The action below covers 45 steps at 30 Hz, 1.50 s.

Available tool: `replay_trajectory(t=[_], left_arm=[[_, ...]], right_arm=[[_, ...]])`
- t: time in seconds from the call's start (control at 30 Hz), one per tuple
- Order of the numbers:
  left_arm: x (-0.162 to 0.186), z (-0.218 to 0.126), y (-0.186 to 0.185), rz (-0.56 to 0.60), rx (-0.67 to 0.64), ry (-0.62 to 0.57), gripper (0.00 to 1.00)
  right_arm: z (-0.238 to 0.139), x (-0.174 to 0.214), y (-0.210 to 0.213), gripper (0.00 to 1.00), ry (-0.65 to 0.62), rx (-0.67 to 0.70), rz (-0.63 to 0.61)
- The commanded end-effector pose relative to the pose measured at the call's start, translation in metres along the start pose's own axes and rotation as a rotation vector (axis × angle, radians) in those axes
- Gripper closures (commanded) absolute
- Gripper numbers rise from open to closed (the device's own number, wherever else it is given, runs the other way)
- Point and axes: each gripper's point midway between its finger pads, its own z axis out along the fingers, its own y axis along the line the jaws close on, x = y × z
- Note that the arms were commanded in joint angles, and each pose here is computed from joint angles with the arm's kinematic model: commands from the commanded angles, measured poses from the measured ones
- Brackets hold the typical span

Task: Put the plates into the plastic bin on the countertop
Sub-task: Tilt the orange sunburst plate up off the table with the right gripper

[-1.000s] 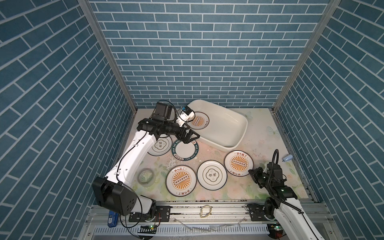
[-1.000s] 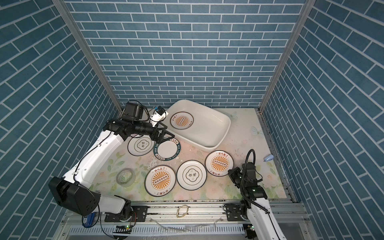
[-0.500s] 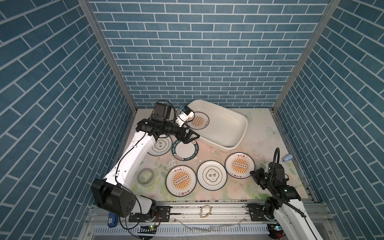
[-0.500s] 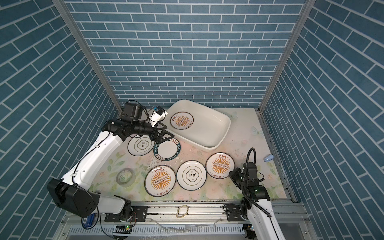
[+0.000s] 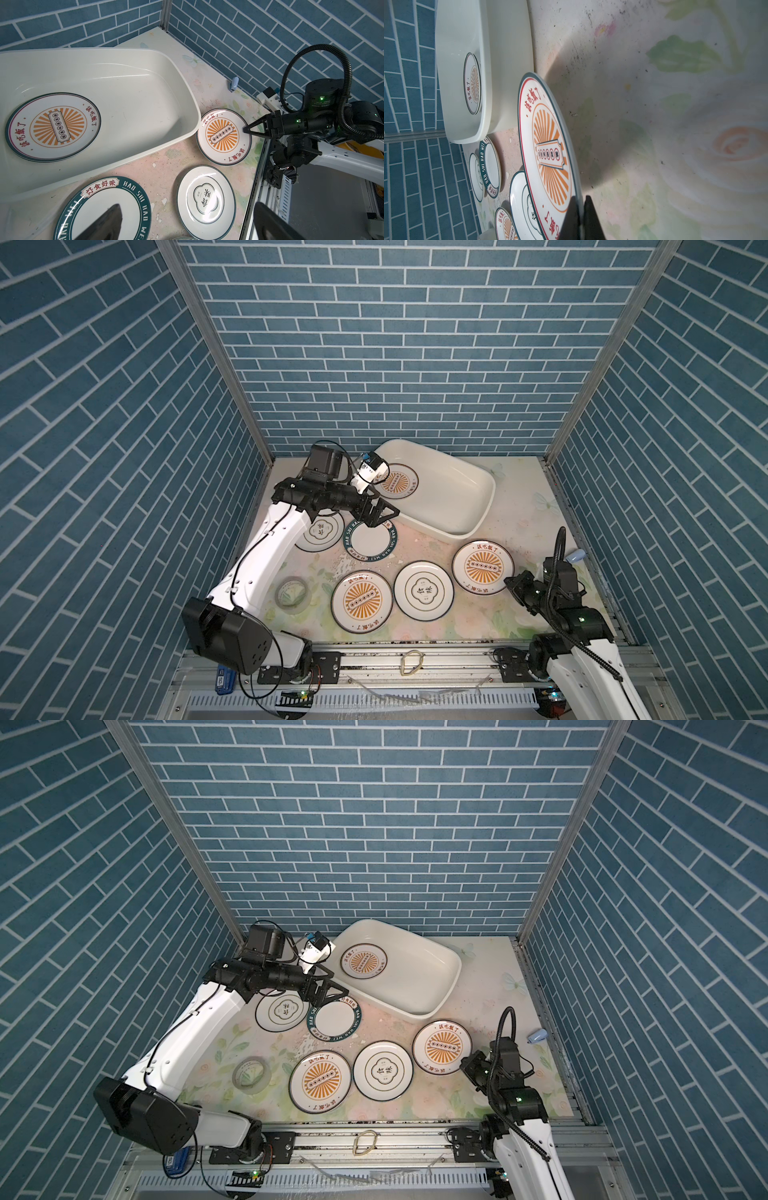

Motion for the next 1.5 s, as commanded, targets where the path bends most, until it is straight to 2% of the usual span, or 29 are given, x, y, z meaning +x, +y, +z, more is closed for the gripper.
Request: replay_trajectory(t=[0.0, 0.47, 1.47], left_arm=[[-0.005, -0.003, -0.005, 0.013, 0.008, -0.017, 0.0], [-0.004, -0.002, -0.004, 0.015, 0.004, -0.012, 0.0], [0.001, -0.006, -0.006, 0.03, -0.015, -0.013, 0.01]], right_arm=[[-0.011, -0.007, 0.002, 1.0, -0.029, 0.028, -0.047], [-0.031, -0.016, 0.009, 1.0, -0.065, 0.055, -0.093], [-0.051, -0.009, 0.021, 1.0, -0.006, 0.055, -0.147]])
